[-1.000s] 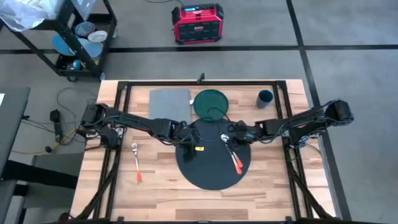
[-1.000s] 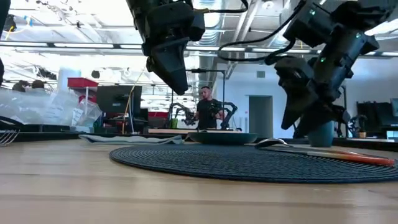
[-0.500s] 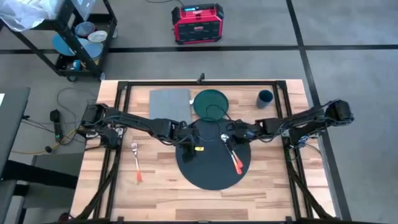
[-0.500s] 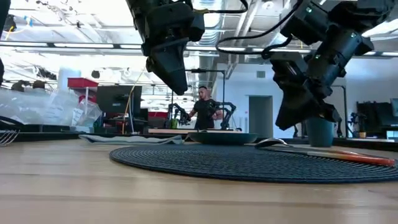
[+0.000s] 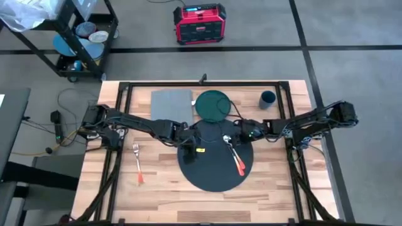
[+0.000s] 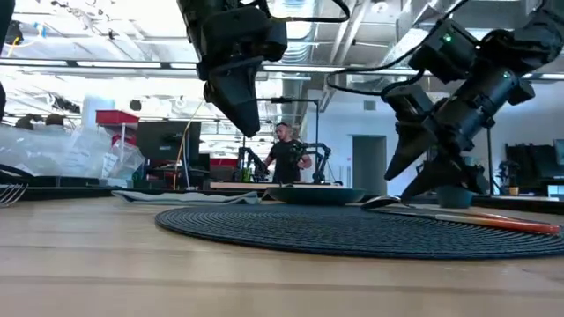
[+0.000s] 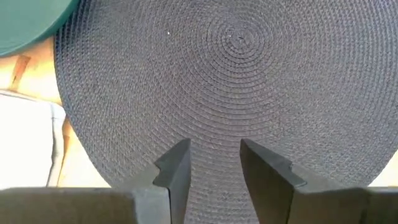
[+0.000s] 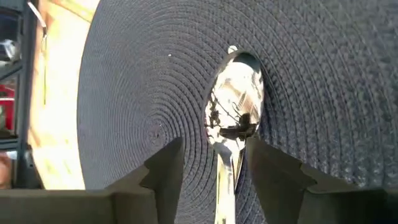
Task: Set table place
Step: Put the orange spoon on the blue placemat to the right of the orange table knife
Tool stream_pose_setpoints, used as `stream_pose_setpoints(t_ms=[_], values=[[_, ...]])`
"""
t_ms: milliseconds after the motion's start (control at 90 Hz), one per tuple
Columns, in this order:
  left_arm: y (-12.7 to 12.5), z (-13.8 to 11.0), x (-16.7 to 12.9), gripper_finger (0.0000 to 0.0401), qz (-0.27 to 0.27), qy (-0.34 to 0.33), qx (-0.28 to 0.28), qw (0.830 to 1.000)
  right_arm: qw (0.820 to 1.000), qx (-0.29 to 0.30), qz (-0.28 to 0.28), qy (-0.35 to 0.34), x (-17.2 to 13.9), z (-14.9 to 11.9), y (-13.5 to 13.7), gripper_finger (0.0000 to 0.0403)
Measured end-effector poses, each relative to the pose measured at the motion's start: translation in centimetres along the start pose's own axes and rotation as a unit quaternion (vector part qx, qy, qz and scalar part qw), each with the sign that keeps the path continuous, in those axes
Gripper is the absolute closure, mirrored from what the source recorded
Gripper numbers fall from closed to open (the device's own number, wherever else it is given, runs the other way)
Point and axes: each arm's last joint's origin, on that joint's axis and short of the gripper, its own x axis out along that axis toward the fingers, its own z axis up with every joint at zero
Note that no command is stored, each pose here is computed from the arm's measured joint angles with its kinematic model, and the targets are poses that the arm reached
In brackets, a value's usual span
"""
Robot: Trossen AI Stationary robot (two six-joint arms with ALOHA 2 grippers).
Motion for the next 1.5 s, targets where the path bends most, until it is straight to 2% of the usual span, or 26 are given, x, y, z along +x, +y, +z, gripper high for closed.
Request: stream_pose_setpoints(t_ms=[244, 511, 633, 1089, 1500], values=[[0.0, 0.0, 0.0, 0.0278, 0.0, 0.0, 0.002, 1.0, 1.0, 0.013, 0.021, -0.006, 0.0, 0.0, -0.5, 0.0274], [0.0, 0.0, 0.0, 0.0278, 0.0, -0.001, -0.001, 1.0, 1.0, 0.016, 0.012, -0.002, 0.0, 0.5, -0.9, 0.03], [0.0, 0.0, 0.0, 0.0278, 0.0, -0.001, -0.001, 1.0, 1.0, 0.017, -0.005, 0.005, 0.0, 0.3, -1.3, 0.03], [0.0, 0.0, 0.0, 0.0278, 0.0, -0.002, -0.001, 1.0, 1.0, 0.015, -0.009, 0.018, 0.9, 0.3, -1.7, 0.03], [-0.1, 0.0, 0.0, 0.0278, -0.001, 0.0, 0.003, 1.0, 0.999, 0.006, 0.048, -0.015, 1.3, 1.3, -0.9, 0.0308]])
